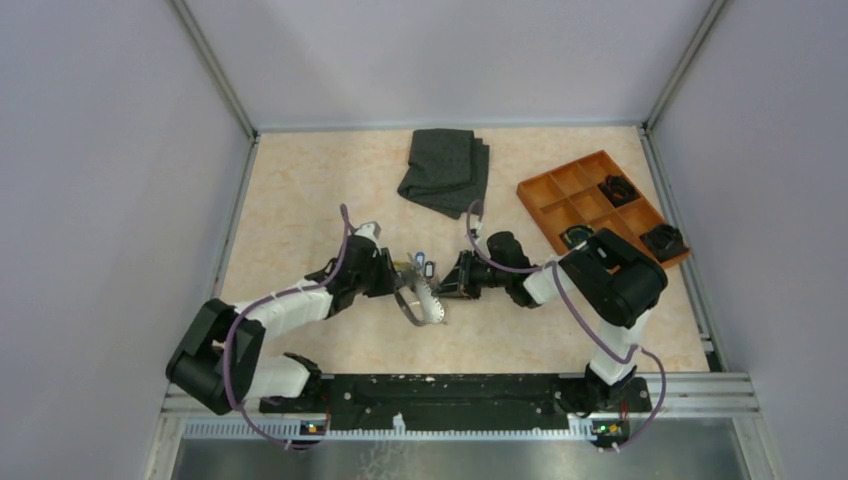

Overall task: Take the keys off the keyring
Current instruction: Pick up the keyring from the center of the board.

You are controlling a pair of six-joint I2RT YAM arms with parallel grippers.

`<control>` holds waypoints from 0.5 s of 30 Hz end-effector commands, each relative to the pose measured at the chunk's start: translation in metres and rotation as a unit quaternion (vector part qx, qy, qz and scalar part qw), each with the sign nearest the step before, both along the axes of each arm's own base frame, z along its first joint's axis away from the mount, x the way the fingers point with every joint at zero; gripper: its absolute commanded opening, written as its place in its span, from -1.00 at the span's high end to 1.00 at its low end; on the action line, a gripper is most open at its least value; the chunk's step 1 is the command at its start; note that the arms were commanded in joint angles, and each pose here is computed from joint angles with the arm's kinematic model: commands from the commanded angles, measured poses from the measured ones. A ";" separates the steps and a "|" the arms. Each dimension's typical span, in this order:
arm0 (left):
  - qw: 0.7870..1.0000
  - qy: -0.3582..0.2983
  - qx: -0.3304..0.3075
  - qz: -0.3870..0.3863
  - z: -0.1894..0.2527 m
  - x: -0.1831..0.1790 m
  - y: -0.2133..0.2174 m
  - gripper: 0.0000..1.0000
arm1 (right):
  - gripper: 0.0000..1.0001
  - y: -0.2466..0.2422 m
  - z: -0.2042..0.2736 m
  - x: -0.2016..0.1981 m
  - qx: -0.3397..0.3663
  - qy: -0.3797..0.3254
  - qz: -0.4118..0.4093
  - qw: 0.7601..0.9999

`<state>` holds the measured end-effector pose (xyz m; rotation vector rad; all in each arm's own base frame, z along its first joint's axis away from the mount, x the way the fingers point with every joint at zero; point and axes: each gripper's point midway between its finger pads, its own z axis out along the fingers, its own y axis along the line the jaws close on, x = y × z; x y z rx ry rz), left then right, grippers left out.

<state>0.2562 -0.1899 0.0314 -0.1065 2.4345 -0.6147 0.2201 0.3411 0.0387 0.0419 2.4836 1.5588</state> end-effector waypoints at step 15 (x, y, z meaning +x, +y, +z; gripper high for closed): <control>0.989 0.038 -0.142 0.012 0.032 -0.032 0.025 -0.13 | 1.00 0.012 0.037 0.011 0.110 0.020 -0.026 0.993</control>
